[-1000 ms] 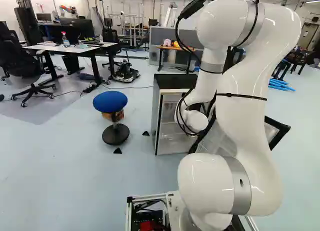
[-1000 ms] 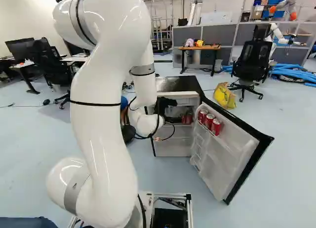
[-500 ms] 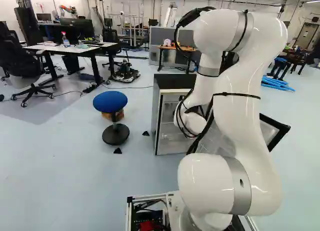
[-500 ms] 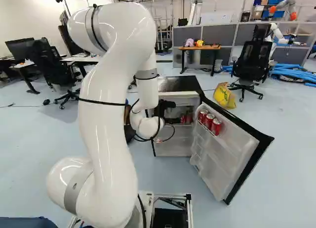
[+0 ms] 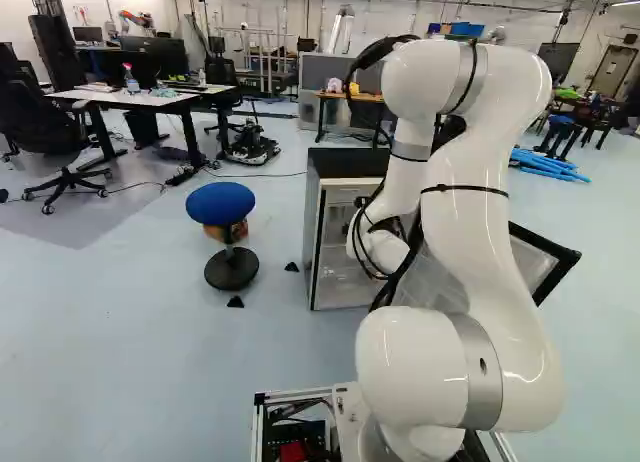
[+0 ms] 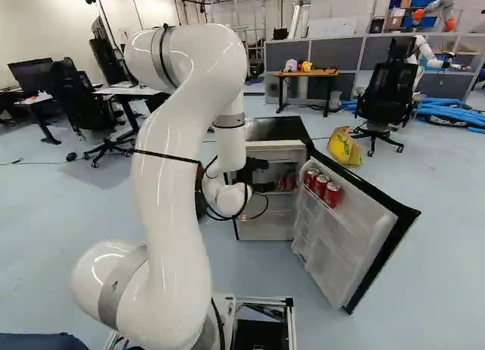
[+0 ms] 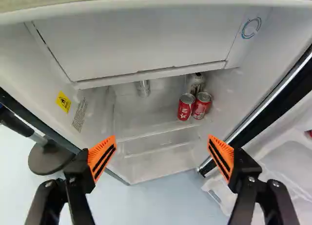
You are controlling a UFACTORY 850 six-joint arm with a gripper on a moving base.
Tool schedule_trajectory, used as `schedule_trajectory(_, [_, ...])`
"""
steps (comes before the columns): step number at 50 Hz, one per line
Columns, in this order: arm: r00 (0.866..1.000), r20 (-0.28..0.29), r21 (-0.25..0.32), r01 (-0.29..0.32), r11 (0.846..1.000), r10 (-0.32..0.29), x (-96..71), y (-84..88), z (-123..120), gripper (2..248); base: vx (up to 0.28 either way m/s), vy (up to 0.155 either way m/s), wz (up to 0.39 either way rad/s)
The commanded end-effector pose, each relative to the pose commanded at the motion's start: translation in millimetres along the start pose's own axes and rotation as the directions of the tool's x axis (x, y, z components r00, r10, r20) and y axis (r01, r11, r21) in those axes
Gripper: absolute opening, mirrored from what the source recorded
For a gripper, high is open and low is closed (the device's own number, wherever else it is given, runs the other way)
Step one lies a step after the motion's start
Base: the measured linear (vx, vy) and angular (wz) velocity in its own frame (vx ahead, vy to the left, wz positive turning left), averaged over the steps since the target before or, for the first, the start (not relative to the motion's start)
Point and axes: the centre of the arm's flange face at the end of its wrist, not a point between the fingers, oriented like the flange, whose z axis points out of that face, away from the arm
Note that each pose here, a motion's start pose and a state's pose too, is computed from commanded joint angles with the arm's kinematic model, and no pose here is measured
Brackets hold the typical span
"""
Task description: Grab a drink from the fridge
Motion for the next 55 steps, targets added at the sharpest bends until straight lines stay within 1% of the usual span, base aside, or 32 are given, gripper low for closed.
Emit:
schedule_trajectory(26, [1.0, -0.031, 0.016, 0.0, 1.0, 0.0, -17.5, 7.8, 27, 247, 0.0, 0.0, 0.0])
schedule_trajectory(55, [0.998, -0.061, -0.005, -0.013, 1.0, 0.013, -38.9, 20.9, 62, 247, 0.0, 0.0, 0.0])
